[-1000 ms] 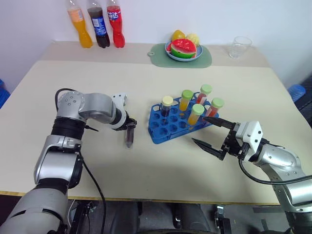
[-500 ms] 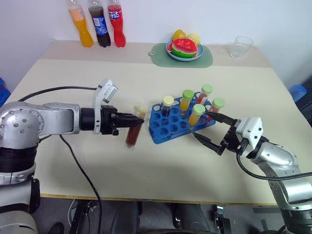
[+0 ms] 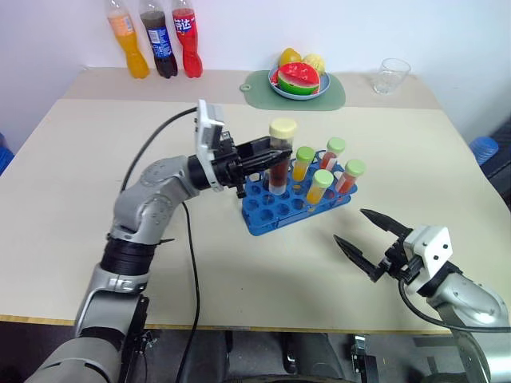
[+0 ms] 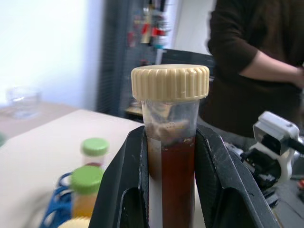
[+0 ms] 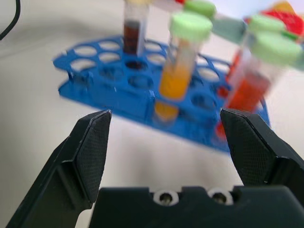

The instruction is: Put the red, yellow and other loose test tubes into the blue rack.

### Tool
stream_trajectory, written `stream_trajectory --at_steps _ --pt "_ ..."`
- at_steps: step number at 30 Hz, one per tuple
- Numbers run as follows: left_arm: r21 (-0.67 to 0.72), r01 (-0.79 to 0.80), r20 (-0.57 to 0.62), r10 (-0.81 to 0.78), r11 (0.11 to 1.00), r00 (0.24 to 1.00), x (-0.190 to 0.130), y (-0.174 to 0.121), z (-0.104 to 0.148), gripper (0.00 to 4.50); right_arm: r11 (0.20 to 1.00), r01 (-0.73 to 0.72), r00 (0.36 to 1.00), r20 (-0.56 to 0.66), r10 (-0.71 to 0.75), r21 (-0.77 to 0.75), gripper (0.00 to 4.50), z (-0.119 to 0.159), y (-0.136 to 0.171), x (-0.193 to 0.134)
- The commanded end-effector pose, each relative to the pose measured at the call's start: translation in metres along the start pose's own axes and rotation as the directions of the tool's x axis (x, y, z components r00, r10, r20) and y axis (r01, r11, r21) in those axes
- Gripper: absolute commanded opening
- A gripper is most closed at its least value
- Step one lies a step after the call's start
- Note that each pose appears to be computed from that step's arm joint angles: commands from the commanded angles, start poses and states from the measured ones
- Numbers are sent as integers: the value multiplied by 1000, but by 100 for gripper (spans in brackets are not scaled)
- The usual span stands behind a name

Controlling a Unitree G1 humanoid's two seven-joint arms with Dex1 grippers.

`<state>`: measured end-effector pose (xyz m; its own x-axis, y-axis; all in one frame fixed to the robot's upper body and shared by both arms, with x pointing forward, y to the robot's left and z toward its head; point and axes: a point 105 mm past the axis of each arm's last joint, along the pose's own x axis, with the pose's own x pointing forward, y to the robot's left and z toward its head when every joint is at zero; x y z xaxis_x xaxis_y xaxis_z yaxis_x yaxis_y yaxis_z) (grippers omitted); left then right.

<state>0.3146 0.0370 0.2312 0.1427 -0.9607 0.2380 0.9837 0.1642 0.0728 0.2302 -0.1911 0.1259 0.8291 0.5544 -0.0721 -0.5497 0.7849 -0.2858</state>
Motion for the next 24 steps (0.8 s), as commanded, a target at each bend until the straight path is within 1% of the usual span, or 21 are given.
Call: stream_trajectory --at_steps 1,6,12,18,24 --pt "93 84 -68 -78 992 995 3 -6 -21 75 997 66 997 51 -64 -45 405 17 -3 -7" --pt "86 97 -119 -87 992 989 1 -4 -51 75 994 97 995 39 -95 -41 405 13 0 -11" --pt "74 64 -139 -53 995 989 4 2 -76 75 992 124 992 38 -122 -38 405 12 -1 -13" --pt "85 41 -138 -29 996 990 10 6 -85 75 990 133 990 43 -131 -45 405 14 -3 -13" --pt "81 45 -142 -33 996 989 3 5 -84 75 989 137 990 44 -135 -49 405 15 -5 -14"
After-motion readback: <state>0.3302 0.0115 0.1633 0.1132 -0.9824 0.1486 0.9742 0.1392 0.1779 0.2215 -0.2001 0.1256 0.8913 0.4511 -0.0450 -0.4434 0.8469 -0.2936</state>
